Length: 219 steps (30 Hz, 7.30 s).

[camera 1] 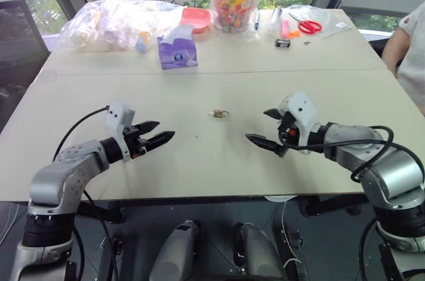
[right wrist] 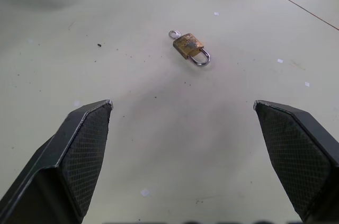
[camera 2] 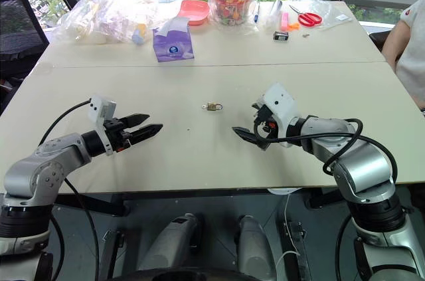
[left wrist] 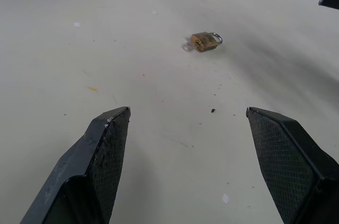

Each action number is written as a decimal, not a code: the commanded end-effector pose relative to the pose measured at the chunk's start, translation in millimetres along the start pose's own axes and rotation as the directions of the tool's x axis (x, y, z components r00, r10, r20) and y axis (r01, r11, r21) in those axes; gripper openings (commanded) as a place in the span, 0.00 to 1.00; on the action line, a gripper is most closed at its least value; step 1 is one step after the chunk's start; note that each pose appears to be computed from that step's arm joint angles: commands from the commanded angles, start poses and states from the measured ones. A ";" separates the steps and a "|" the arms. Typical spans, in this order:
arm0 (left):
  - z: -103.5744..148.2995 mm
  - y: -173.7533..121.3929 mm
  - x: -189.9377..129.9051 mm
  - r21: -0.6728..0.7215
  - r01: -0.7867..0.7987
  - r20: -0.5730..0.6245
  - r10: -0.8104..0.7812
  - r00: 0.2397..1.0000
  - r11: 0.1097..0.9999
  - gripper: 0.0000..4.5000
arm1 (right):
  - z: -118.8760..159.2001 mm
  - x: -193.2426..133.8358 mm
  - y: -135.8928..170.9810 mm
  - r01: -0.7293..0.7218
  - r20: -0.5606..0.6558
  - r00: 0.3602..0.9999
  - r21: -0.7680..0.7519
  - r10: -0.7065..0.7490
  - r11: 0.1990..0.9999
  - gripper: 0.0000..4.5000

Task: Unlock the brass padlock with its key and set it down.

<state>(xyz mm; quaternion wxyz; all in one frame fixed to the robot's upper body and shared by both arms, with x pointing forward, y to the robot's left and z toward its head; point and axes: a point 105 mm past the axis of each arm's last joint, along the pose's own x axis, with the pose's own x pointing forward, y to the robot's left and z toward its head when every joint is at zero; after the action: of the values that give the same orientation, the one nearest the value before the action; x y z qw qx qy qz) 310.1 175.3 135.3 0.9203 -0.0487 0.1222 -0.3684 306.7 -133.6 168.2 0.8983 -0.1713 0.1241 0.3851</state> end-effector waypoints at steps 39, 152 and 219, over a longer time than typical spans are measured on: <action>30.6 -2.0 -10.7 0.169 0.144 -0.092 -0.130 0.987 0.975 0.82 | 13.9 160.3 -8.1 -0.346 -0.247 0.927 -0.279 0.281 0.896 0.34; 111.6 -11.7 89.2 0.144 0.353 0.073 -0.365 0.928 0.925 0.42 | 130.4 91.7 19.7 0.236 0.348 0.931 -0.808 0.114 0.539 0.15; 126.5 -46.2 44.4 0.133 0.594 0.170 -0.608 0.775 0.794 0.00 | 119.7 42.7 2.2 0.069 0.377 0.926 -0.169 0.000 0.983 0.99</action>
<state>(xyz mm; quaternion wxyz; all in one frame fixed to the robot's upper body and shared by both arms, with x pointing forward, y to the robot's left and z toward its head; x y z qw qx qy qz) 346.7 111.5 242.3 0.7674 -0.1046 0.0255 -0.6320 353.1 -62.1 248.3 0.9026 -0.1662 -0.0615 0.3923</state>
